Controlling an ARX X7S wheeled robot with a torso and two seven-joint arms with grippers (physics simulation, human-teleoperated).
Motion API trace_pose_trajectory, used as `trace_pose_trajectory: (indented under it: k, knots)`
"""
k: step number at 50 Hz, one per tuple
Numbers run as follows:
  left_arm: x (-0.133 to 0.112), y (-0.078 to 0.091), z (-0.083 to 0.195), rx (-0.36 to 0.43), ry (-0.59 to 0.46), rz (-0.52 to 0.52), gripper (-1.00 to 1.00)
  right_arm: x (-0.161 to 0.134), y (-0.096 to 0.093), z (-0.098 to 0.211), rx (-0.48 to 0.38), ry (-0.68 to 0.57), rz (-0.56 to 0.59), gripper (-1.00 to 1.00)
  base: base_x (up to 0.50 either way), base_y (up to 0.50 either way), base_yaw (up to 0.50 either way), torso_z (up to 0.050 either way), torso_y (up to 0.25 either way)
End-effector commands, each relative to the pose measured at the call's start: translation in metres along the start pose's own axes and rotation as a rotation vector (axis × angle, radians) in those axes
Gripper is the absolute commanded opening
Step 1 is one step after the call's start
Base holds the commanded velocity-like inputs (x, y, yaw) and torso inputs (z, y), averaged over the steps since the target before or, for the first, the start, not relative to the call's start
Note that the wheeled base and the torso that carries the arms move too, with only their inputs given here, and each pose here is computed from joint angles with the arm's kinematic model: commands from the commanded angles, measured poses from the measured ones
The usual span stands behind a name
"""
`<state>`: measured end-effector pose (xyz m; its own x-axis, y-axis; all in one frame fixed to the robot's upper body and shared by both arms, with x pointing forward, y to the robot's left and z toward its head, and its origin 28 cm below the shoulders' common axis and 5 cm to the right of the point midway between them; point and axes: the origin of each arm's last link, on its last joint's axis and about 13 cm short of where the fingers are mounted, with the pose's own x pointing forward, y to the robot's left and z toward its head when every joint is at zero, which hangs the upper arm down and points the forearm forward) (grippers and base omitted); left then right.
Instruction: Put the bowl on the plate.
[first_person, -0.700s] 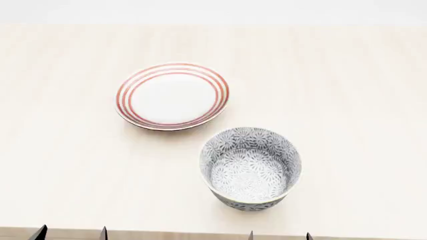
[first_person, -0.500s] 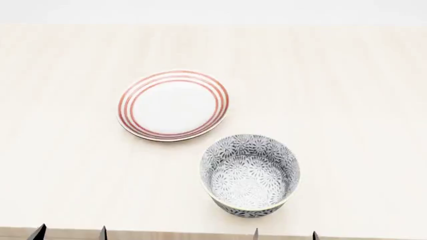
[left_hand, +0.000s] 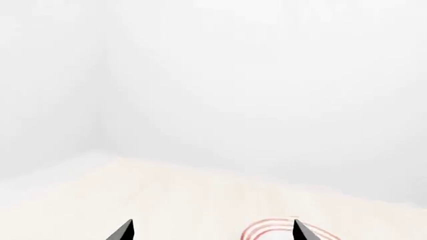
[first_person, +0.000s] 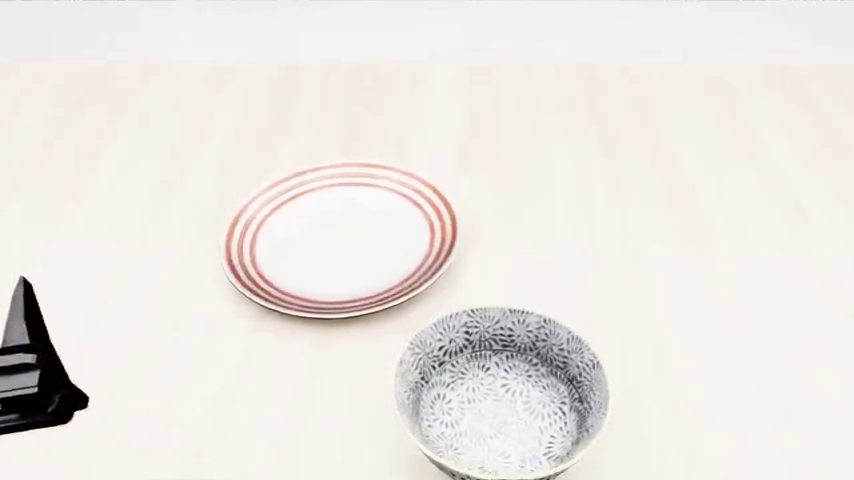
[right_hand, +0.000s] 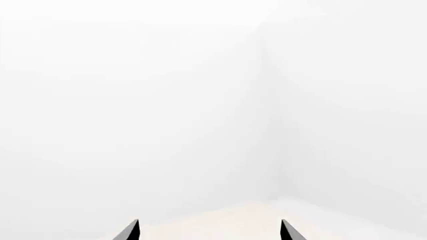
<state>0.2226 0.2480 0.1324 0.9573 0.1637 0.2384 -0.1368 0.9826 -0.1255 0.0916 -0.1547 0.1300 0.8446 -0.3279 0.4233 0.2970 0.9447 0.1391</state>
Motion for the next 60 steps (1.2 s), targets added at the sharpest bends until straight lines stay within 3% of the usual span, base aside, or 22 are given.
trace_pose_trajectory:
  k: [1,8,31,56,60]
  knots:
    - [0.005,0.011,0.028,-0.037,-0.089,0.049,1.00,-0.004,-0.004,0.022,-0.007,-0.050,-0.031,1.00,0.50,0.00,0.00,0.000,0.000]
    - [0.006,0.015,0.029,-0.038,-0.092,0.078,1.00,-0.005,-0.005,0.021,0.020,-0.082,-0.029,1.00,0.12,0.00,0.00,0.000,0.000]
    - [0.007,0.018,0.029,-0.050,-0.094,0.090,1.00,-0.006,-0.003,0.022,0.019,-0.067,-0.025,1.00,0.50,0.00,0.00,0.000,0.000]
    - [0.009,0.020,0.031,-0.058,-0.098,0.102,1.00,-0.004,-0.002,0.022,0.011,-0.056,-0.042,1.00,0.06,0.00,0.00,0.000,0.000]
    - [0.011,0.022,0.031,-0.058,-0.095,0.105,1.00,-0.010,0.000,0.028,0.055,-0.028,-0.039,1.00,0.00,0.00,0.00,0.000,0.000]
